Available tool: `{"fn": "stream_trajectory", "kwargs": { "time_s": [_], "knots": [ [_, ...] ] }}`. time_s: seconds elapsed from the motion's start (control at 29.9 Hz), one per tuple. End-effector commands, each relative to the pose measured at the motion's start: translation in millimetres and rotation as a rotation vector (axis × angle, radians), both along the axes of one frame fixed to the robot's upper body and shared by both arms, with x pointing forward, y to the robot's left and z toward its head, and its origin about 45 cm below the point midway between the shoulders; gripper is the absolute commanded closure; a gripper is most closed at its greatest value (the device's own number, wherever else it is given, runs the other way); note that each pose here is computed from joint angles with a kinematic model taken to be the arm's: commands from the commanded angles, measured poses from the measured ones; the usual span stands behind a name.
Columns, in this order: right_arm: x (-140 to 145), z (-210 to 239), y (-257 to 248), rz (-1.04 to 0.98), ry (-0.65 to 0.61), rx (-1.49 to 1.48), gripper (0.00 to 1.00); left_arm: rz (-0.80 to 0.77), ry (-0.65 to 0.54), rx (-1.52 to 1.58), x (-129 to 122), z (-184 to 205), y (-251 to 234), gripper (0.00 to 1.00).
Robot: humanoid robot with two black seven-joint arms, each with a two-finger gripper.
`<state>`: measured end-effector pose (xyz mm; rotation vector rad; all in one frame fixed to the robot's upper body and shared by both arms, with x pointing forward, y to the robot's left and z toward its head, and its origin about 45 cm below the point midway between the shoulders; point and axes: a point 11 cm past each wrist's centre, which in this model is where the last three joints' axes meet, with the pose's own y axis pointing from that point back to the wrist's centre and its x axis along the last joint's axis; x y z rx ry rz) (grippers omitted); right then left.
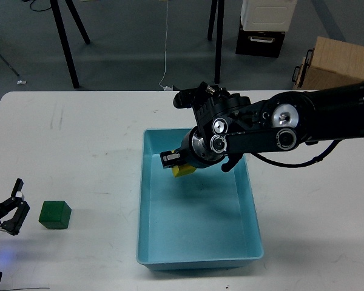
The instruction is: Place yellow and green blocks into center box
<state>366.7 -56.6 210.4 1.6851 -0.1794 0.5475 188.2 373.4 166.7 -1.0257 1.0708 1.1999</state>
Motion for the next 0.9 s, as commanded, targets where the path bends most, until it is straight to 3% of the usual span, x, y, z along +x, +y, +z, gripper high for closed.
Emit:
{"fn": "stream_trajectory", "kwargs": {
  "time_s": [0.0, 0.23, 0.4, 0.67, 0.87],
  "knots": [
    [3, 1, 0, -0.015, -0.017, 0.004, 0.00, -0.005, -0.005, 0.000, 2, 1, -1, 0.00],
    [18, 24, 13, -0.098, -0.016, 0.102, 0.00, -0.009, -0.009, 0.001, 3, 2, -1, 0.00],
    [49, 83, 17, -0.283, 0.012, 0.383, 0.00, -0.011, -0.013, 0.004, 5, 3, -1, 0.00],
    [106, 180, -68, -0.644, 0.086, 1.064, 0.00, -0.019, -0.032, 0.007, 11, 8, -2, 0.00],
    [115, 184, -175, -0.908, 0.203, 1.583, 0.00, -0.026, -0.051, 0.011, 17, 13, -3, 0.00]
  ]
}}
